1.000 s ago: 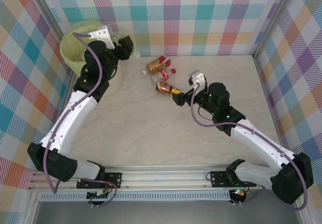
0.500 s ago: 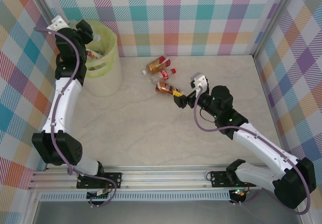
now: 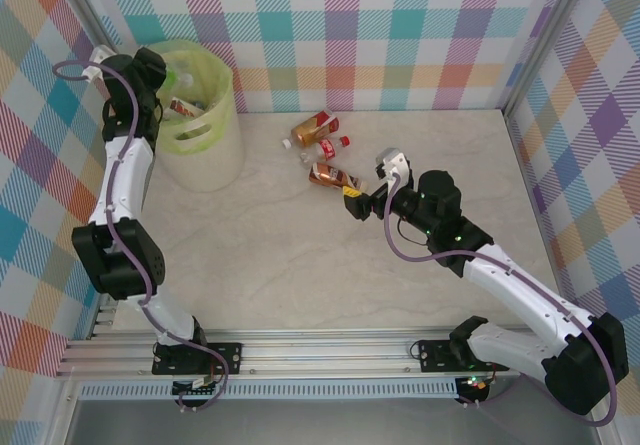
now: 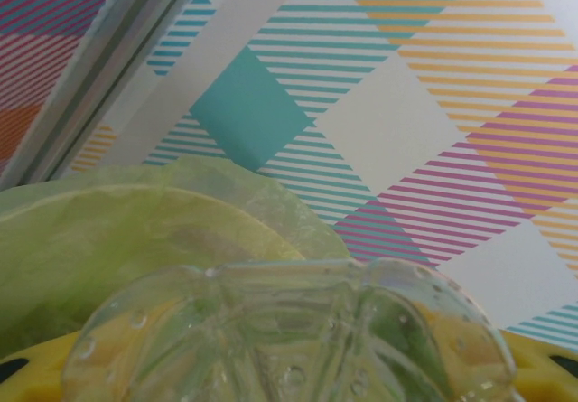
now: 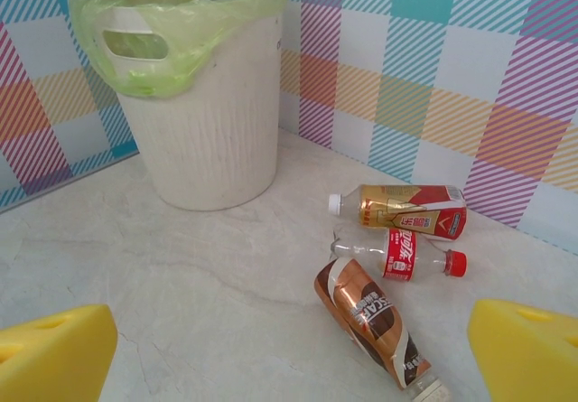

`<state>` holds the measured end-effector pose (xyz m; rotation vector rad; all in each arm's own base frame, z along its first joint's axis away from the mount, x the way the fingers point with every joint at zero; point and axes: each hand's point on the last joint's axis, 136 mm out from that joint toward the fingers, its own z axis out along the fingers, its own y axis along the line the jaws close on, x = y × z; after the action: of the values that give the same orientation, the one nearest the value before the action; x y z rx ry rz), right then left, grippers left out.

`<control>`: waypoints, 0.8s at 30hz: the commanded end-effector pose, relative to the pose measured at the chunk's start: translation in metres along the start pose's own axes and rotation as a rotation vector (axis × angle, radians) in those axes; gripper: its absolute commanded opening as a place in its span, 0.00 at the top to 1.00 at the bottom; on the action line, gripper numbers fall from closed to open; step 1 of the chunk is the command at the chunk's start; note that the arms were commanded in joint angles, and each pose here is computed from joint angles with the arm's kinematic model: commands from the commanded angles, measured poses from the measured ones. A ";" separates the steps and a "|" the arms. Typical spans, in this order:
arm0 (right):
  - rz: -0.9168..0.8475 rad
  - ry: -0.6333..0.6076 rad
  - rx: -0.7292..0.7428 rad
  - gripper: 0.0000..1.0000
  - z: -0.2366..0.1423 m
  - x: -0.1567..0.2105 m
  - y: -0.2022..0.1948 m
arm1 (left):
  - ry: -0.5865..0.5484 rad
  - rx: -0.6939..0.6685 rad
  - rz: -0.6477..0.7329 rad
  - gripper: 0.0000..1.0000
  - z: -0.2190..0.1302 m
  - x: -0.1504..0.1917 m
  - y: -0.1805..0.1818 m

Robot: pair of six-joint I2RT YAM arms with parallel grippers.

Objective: Put the plastic bottles in the bin

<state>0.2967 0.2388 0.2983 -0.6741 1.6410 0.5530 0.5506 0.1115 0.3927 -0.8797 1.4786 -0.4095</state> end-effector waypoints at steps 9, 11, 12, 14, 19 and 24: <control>-0.023 -0.023 0.006 0.00 -0.005 -0.012 0.000 | 0.352 -0.084 -0.008 0.09 0.041 0.043 -0.003; -0.024 -0.025 0.010 0.00 -0.005 -0.012 -0.001 | 0.346 -0.095 0.036 0.02 0.038 0.033 -0.011; -0.023 -0.023 0.010 0.00 -0.005 -0.012 -0.001 | 0.354 -0.106 0.049 0.01 0.037 0.033 -0.009; -0.023 -0.019 0.012 0.00 -0.003 -0.010 -0.002 | 0.349 -0.092 0.078 0.00 0.032 0.025 -0.017; 0.001 -0.008 0.040 0.00 0.003 -0.006 -0.008 | 0.336 -0.039 0.110 0.00 0.021 0.019 -0.033; 0.013 0.019 0.076 0.00 0.010 0.001 -0.015 | 0.300 -0.043 0.163 0.00 0.004 0.006 -0.041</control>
<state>0.3071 0.2363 0.2822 -0.6503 1.6984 0.5093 0.5805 0.0848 0.4155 -0.7799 1.7893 -0.4492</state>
